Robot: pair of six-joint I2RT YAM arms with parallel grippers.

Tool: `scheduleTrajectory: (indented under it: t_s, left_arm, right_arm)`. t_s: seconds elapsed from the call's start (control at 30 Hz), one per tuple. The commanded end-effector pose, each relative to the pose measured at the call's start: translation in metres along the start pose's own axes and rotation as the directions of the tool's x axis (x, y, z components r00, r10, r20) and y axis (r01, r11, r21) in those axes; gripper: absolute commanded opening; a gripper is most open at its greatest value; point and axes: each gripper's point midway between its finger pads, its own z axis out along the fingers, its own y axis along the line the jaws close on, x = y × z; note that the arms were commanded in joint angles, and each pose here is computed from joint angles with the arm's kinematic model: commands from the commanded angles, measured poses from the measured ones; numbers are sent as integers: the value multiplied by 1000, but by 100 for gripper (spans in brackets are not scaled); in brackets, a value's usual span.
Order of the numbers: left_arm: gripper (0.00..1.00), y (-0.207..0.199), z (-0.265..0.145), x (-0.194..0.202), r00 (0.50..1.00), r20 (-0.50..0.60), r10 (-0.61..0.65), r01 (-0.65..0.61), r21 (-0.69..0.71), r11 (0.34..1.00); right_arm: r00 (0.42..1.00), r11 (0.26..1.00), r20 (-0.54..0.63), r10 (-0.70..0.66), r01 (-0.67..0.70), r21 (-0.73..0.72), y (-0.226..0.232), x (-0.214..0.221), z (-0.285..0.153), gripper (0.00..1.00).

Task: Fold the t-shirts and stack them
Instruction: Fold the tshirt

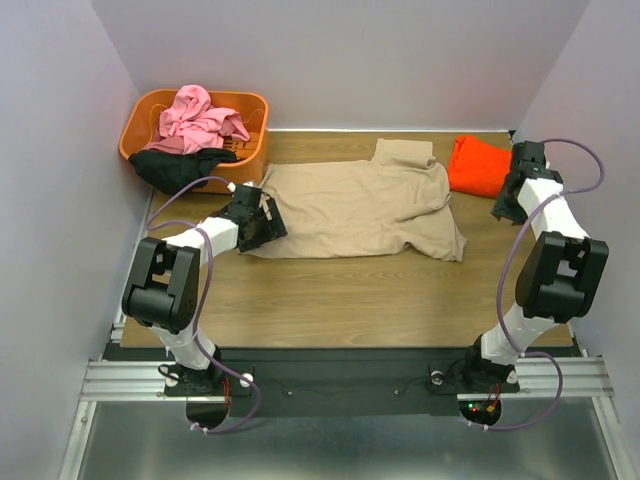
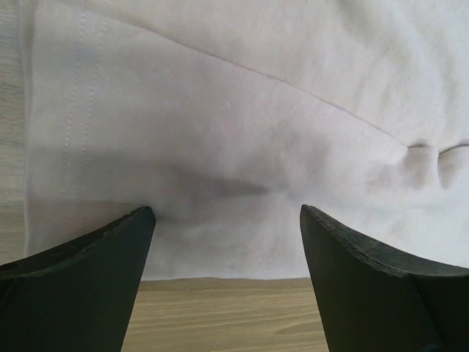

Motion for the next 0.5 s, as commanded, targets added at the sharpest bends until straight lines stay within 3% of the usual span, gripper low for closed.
scheduleTrajectory:
  t_s: [0.0,0.1,0.2,0.33,0.47]
  left_arm:
    - [94,60,9,55,986,-167,4,-36,-189,981]
    - [94,61,7,56,986,-169,-1,-32,-188,982]
    - [94,57,3,54,987,-162,1,-30,-174,984]
    - [94,48,-6,40,991,-132,6,-27,-157,987]
    - [95,31,-15,13,997,-79,14,-24,-122,992]
  right_arm:
    - [995,988,98,21,-35,150,-36,-17,-18,51]
    - [992,986,118,35,-53,159,-40,-20,-23,62]
    - [994,997,103,33,-39,60,-24,-17,-26,64]
    - [1000,965,20,1,5,-263,32,3,-30,64]
    - [993,922,-114,-10,-35,-386,59,38,-19,64]
